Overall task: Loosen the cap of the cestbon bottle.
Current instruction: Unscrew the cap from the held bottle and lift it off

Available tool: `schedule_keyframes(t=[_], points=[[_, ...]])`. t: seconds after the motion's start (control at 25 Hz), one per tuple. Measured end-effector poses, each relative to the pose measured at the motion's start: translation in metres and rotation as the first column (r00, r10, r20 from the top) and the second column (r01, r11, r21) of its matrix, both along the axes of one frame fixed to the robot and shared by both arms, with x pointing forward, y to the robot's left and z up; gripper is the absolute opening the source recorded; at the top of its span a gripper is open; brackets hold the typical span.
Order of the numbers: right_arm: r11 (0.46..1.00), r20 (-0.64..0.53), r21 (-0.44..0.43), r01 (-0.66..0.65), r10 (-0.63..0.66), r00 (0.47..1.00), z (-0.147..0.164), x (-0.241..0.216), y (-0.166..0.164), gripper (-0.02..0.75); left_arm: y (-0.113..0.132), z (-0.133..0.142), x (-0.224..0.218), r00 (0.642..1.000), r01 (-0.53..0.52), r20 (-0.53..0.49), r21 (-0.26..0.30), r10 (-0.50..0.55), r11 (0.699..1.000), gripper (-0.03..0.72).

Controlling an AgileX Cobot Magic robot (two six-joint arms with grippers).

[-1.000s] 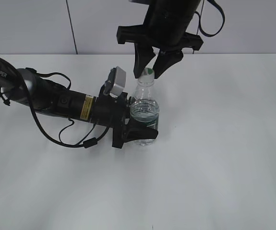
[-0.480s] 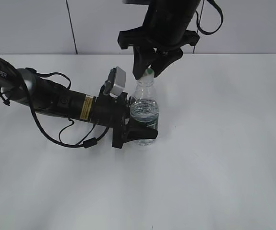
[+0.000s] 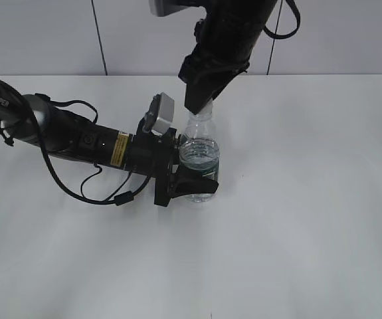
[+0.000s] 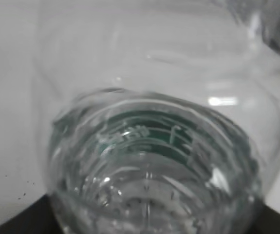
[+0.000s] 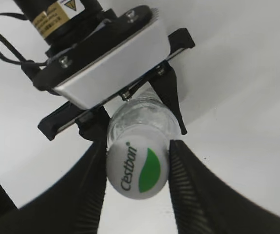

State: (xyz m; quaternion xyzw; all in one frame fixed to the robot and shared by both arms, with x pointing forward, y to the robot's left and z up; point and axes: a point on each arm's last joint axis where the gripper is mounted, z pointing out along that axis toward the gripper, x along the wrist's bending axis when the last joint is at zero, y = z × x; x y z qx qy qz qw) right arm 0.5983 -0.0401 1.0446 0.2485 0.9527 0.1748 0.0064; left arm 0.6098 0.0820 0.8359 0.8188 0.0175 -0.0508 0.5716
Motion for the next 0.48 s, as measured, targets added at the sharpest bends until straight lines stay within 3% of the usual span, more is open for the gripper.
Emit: schedule_keyframes(t=[0.24, 0.48], points=[[0.982, 0.064, -0.022, -0.188, 0.189, 0.98, 0.0006, -0.0003, 0.0002, 0.298, 0.0001, -0.0003, -0.0004, 1.0, 0.005, 0.001, 0.003, -0.005, 1.0, 0.414], [0.925, 0.126, -0.061, -0.375, 0.38, 0.917, 0.0017, -0.001, 0.0004, 0.293, 0.0001, -0.0003, -0.0004, 1.0, 0.005, 0.001, 0.003, -0.005, 1.0, 0.414]])
